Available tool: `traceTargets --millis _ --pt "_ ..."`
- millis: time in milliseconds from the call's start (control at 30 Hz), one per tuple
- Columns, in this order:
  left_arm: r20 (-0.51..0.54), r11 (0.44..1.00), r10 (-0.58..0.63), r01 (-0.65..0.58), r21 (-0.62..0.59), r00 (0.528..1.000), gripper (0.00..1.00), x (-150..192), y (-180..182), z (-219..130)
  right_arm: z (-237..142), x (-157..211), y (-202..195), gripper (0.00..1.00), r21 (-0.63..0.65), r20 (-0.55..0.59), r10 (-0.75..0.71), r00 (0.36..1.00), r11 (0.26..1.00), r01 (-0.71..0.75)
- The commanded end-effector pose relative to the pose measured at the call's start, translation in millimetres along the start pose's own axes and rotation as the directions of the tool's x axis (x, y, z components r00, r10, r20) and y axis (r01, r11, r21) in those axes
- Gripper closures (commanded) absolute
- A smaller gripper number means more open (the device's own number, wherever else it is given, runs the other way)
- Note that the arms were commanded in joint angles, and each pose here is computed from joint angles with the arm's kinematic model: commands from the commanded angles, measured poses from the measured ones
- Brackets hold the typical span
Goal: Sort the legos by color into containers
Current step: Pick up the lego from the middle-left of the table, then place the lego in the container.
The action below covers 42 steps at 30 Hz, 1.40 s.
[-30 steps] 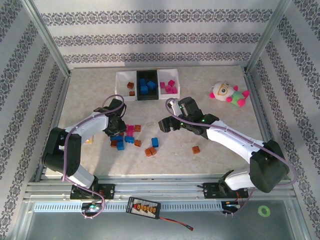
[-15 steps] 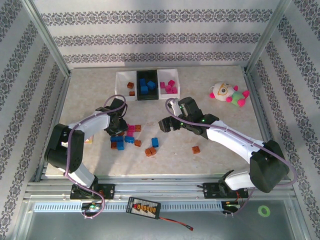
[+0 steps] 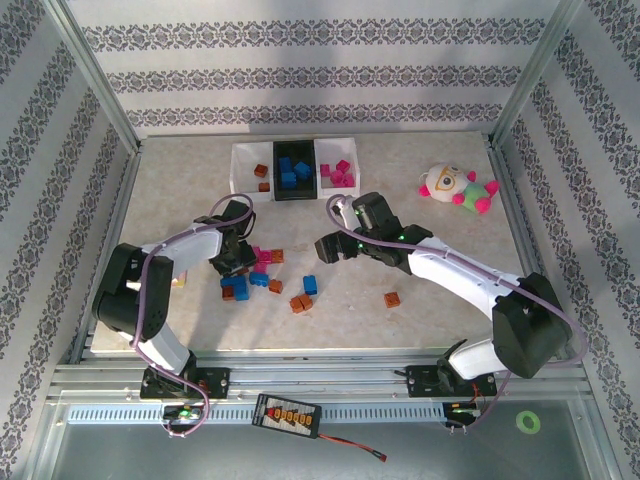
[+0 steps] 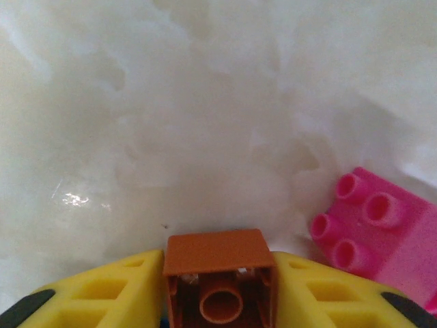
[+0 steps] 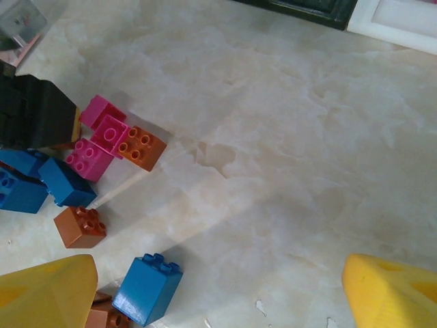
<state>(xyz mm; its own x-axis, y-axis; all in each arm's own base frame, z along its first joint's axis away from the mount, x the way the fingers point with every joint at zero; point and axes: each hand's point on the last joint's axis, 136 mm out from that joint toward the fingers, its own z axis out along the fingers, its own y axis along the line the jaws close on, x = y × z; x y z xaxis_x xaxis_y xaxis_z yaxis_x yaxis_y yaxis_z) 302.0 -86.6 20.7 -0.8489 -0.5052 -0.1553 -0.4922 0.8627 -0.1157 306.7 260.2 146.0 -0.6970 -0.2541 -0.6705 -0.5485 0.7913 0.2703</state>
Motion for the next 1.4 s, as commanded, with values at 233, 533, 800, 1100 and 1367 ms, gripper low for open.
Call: traceTargets --millis 233,533,800,1100,1367 --pt "-0.045 0.999 -0.017 0.016 -0.029 0.999 0.65 7.6 8.3 12.9 -6.1 -6.5 7.1 0.08 -0.005 0.015 -0.029 0.999 1.0 0.029" --pt "0.134 0.997 0.056 -0.062 0.04 0.989 0.68 -47.4 -27.0 -52.2 -14.3 -25.9 14.8 0.07 -0.031 0.076 -0.005 0.997 1.0 0.007" --pt "0.3 0.99 0.104 -0.129 0.064 0.948 0.72 -141.2 -83.4 -80.5 -13.6 -32.7 16.9 0.07 -0.041 0.093 0.016 0.996 0.999 -0.012" --pt "0.323 0.984 0.079 -0.125 0.124 0.943 0.73 -227.1 -137.5 -67.6 -18.5 -31.1 11.5 0.07 -0.009 0.099 0.022 0.995 1.0 -0.021" --pt "0.291 0.985 0.054 -0.098 0.14 0.955 0.67 -253.2 -152.0 -48.6 -26.9 -32.6 9.2 0.08 0.01 0.115 0.025 0.993 1.0 -0.027"
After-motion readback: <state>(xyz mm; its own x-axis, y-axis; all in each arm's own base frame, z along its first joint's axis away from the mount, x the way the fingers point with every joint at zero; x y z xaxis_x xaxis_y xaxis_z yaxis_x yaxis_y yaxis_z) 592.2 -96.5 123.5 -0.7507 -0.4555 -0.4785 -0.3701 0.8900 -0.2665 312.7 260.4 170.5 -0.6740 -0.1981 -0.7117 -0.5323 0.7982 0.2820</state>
